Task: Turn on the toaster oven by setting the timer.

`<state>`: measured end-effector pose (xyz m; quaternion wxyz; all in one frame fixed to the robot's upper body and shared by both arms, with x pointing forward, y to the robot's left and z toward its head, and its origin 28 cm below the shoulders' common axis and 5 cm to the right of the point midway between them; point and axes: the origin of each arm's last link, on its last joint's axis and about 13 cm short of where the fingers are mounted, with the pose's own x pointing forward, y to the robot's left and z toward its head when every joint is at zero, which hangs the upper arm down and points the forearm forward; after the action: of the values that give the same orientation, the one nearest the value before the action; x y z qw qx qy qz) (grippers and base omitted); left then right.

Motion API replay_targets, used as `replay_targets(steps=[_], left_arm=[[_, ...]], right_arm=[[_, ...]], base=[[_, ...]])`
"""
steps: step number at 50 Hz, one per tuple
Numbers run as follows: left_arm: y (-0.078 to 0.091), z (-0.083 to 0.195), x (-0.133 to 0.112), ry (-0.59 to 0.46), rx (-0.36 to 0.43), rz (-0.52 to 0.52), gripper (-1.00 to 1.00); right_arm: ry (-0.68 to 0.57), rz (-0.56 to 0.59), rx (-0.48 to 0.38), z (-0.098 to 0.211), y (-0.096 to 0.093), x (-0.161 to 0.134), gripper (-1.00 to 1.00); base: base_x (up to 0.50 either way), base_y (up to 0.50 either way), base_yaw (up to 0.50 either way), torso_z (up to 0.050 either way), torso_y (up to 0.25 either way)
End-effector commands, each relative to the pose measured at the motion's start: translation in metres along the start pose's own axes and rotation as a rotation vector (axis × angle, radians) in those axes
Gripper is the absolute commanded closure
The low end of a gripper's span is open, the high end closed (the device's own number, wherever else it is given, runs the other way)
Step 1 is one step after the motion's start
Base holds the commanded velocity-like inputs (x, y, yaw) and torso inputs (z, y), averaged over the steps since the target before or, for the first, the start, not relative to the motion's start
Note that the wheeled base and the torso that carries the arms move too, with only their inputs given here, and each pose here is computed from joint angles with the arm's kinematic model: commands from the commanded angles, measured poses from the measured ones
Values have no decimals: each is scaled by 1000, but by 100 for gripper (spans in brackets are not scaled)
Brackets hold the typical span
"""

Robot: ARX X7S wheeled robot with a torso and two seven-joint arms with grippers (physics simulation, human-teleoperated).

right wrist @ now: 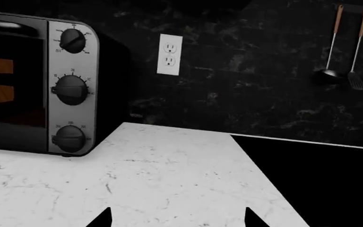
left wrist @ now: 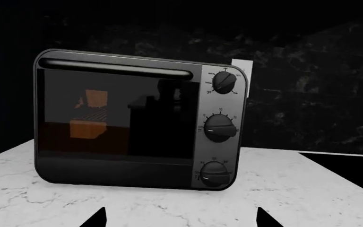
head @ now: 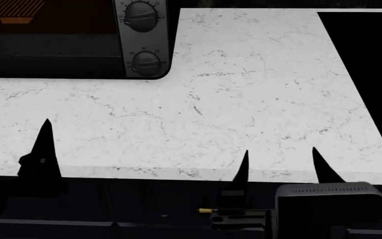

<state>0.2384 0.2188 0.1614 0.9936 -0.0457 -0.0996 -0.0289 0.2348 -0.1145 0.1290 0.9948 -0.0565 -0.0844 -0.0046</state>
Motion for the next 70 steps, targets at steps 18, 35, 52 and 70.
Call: replay_targets(steps=[18, 35, 52, 70], left_arm=[[4, 48, 41, 31, 15, -69, -100], [8, 46, 74, 61, 12, -52, -100], [8, 47, 67, 54, 16, -61, -100], [7, 45, 66, 59, 17, -63, -100]], right_arm=[[-44, 2, -121, 72, -39, 57, -100], [-45, 3, -130, 86, -49, 90, -100], [-27, 32, -149, 83, -45, 90, -100], [-19, 39, -144, 77, -44, 89, -100]], base=[[0, 0, 0, 0, 0], [0, 0, 0, 0, 0], [0, 398, 0, 0, 0], [0, 500, 0, 0, 0]])
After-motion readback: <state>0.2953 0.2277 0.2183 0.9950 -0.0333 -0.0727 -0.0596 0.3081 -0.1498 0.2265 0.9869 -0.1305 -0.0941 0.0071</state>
